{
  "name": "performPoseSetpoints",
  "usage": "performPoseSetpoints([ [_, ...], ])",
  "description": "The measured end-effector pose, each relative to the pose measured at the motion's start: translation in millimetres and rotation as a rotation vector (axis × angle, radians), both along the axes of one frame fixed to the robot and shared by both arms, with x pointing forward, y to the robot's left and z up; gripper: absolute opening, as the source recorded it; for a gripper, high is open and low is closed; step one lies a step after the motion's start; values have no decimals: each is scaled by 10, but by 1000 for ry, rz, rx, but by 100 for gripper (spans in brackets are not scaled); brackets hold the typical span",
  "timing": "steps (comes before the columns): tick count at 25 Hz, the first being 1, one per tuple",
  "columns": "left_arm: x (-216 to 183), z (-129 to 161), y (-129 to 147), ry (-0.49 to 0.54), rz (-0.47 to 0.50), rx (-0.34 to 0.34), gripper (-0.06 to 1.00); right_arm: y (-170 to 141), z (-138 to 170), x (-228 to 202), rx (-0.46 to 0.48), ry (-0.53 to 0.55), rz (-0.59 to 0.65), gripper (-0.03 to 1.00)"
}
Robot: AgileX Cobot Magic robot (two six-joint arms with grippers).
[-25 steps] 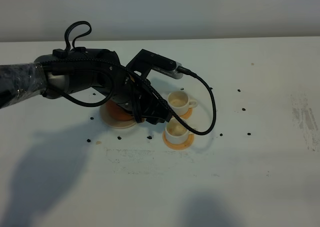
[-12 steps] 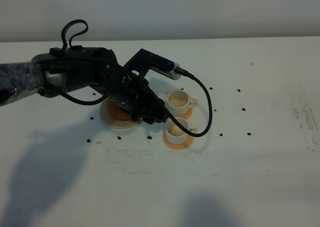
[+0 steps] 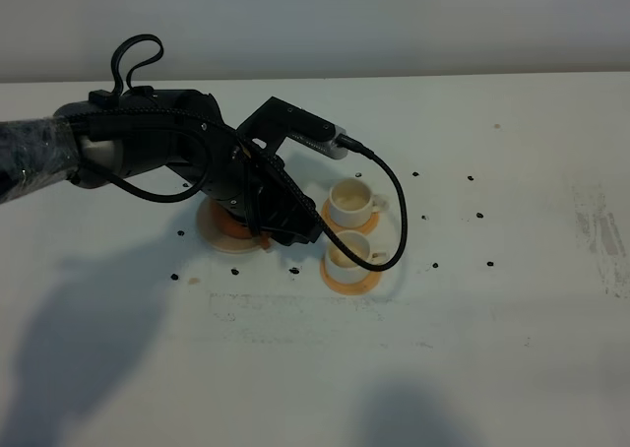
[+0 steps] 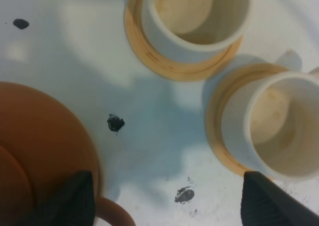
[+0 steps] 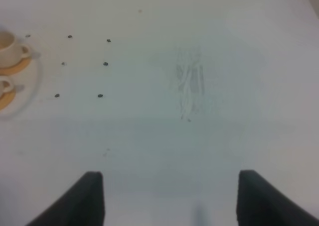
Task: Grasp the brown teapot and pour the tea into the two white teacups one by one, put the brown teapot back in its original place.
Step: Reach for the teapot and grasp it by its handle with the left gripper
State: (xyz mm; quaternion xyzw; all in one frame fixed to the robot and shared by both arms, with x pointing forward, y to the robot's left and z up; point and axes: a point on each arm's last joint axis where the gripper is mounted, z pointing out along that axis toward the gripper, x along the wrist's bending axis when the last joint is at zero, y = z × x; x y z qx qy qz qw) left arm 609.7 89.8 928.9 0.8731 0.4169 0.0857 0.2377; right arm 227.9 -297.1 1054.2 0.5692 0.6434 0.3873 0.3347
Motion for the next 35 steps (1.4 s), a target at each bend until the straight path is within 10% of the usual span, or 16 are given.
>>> performPoseSetpoints([
  [35, -29, 45, 138, 11, -175, 93, 60, 0, 0, 0, 0, 0, 0, 54],
])
